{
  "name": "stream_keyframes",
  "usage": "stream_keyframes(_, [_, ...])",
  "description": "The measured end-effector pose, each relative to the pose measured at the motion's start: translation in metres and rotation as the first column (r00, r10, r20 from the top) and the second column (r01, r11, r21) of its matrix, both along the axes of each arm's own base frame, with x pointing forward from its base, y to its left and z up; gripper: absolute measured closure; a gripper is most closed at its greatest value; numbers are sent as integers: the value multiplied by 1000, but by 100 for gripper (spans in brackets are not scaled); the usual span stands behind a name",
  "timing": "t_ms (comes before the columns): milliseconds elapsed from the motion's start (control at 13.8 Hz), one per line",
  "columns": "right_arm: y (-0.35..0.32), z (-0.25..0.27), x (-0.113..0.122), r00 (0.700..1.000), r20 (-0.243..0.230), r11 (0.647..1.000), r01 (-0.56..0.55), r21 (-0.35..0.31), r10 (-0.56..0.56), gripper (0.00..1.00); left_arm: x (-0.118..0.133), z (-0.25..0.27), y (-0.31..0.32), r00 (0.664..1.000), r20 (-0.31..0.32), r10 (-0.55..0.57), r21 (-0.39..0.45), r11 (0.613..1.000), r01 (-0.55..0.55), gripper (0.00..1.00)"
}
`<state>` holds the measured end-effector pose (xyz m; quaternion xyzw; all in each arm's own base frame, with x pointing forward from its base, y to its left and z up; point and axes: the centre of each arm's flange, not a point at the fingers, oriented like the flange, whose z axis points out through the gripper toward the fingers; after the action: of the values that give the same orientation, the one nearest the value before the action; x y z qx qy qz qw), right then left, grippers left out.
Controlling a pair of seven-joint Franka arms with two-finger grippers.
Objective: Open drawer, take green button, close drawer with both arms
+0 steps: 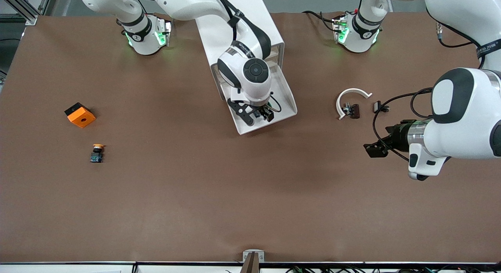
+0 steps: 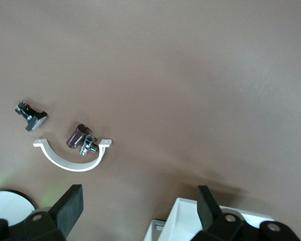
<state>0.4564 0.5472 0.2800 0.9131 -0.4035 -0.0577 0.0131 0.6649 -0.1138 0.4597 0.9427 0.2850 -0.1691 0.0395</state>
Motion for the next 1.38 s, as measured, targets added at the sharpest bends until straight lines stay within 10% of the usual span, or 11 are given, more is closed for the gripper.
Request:
stream_keyframes(508, [0, -9, -1, 1000, -8, 1000, -1, -10, 0, 7, -9, 17, -20, 991, 39, -130, 28, 991, 129, 0])
stream_keyframes(871, [0, -9, -1, 1000, -1, 1000, -8, -16, 8, 59, -20, 58, -38, 959, 133, -251, 71, 967, 243, 0])
stream_keyframes(1379, [-4, 15, 12, 998, 49, 996, -45, -81, 49, 59, -18, 68, -38, 945, 184, -270, 73, 963, 260, 0])
